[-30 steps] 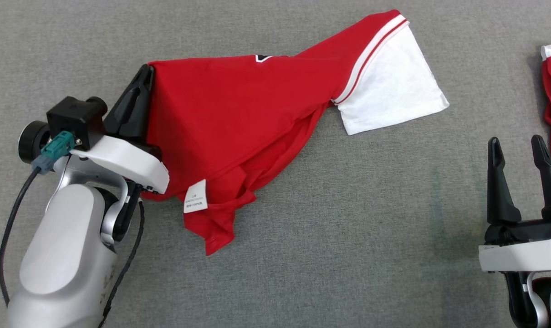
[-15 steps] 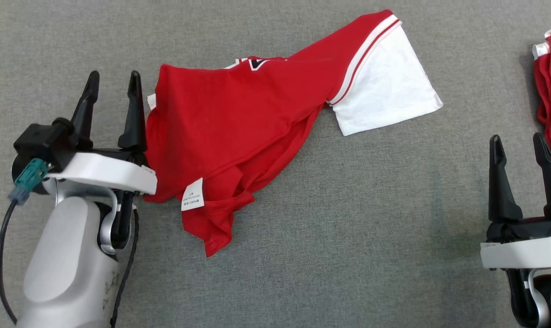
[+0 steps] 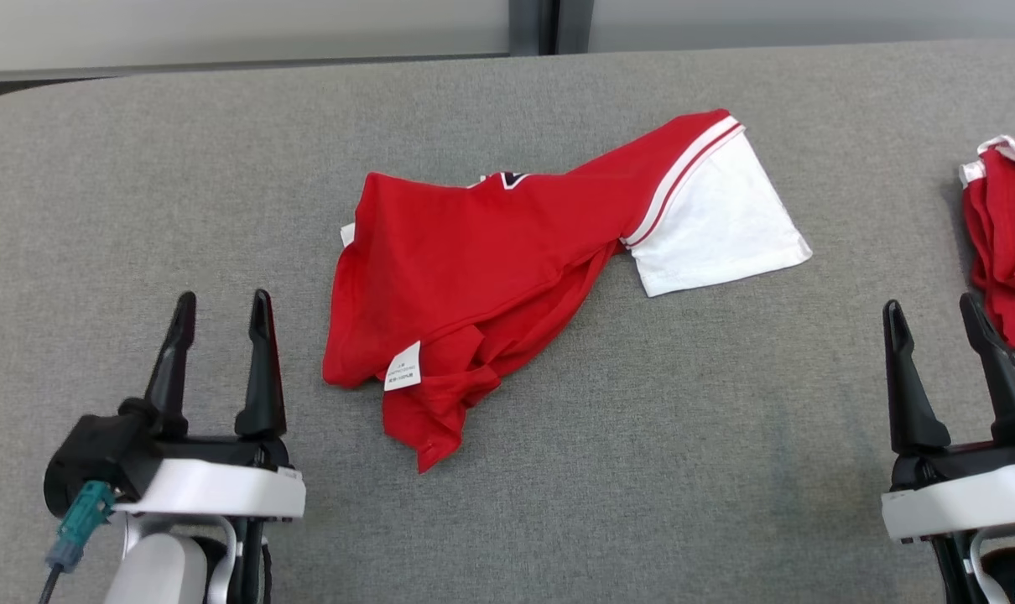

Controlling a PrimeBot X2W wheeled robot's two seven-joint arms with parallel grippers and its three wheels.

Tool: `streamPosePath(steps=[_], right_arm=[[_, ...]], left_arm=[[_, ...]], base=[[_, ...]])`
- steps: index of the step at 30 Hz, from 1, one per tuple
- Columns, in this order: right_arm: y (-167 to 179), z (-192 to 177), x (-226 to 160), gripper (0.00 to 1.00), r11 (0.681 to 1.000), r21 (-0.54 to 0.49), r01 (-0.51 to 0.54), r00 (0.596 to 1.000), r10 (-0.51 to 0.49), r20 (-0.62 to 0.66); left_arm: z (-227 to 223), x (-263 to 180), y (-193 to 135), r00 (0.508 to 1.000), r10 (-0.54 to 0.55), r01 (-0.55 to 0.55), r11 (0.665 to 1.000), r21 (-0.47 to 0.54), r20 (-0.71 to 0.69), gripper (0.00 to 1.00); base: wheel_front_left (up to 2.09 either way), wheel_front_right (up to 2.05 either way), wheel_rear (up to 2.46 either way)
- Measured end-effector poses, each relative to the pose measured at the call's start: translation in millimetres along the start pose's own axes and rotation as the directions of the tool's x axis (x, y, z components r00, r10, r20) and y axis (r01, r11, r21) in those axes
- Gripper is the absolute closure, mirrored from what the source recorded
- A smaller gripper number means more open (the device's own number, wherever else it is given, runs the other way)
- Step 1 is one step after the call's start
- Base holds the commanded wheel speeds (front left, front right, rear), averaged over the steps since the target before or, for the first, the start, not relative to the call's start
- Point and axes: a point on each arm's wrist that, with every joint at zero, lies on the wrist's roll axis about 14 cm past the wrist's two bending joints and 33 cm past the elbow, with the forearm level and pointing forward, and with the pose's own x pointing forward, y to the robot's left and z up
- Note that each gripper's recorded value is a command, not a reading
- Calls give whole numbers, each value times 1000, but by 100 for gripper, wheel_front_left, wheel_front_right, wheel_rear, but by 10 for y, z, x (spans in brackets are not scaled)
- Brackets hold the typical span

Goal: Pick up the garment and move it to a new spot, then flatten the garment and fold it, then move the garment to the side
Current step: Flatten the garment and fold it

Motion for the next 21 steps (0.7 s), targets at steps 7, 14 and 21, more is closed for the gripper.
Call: streamPosePath(steps=[7,14,21], right_arm=[[48,79,-145,0,1000,0,-11,1000,11,5],[26,121,-150,0,1000,-7,-10,1000,10,11],[27,119,-138,0,1000,-6,-10,1000,10,10]], left_arm=[[42,-231,-71,1000,-10,10,1000,20,-13,0],[16,-266,-91,999,-12,13,1000,26,-35,0],[-6,-273,-110,999,-17,18,1000,25,-46,0]], base=[[0,0,0],[0,0,0],[0,0,0]])
